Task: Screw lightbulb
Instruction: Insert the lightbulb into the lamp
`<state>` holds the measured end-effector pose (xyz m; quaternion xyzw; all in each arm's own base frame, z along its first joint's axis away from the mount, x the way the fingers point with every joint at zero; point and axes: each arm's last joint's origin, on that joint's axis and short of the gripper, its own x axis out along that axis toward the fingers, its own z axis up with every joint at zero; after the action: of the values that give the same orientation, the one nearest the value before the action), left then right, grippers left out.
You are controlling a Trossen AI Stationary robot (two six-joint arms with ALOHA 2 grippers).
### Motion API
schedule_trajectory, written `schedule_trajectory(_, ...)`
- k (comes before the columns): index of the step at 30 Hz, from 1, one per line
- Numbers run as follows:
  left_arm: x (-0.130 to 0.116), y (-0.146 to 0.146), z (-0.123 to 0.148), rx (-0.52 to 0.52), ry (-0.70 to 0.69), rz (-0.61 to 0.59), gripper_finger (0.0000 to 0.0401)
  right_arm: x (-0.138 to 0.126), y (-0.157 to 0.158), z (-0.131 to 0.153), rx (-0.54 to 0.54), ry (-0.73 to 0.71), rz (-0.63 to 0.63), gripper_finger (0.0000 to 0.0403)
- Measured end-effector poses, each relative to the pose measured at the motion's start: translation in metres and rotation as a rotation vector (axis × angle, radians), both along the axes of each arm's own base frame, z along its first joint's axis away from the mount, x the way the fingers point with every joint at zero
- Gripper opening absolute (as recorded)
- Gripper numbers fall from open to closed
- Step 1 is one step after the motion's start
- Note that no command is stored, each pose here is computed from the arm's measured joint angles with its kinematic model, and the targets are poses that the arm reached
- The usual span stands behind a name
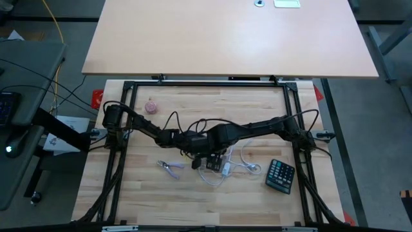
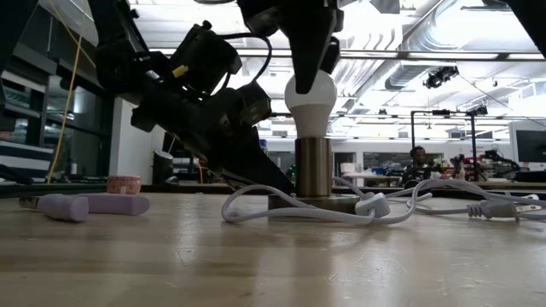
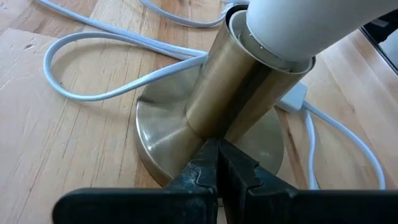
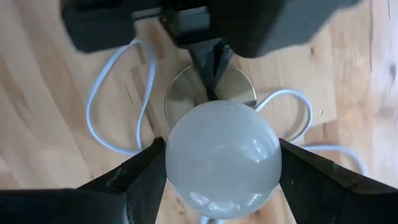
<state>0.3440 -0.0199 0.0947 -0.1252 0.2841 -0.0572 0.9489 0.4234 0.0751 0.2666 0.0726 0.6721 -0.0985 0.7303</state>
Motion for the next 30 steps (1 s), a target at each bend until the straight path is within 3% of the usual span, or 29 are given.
schedule_trajectory(9, -0.0002, 0.0, -0.0003, -0.037, 0.009, 0.024, 0.0, -0.0004, 0.0, -0.0002, 0.034, -0.011, -0.384, 0.0268)
schedule_trajectory(18, -0.0001, 0.0, -0.0002, -0.043, 0.009, 0.028, 0.0, -0.0006, 0.0007, -0.0002, 0.103, -0.016, -0.967, 0.0268)
schedule_trajectory(30, -0.0002, 0.0008, -0.0003, -0.045, 0.011, 0.055, 0.0, 0.0057, 0.0031, 0.0004, 0.206, -0.051, -1.354, 0.0268)
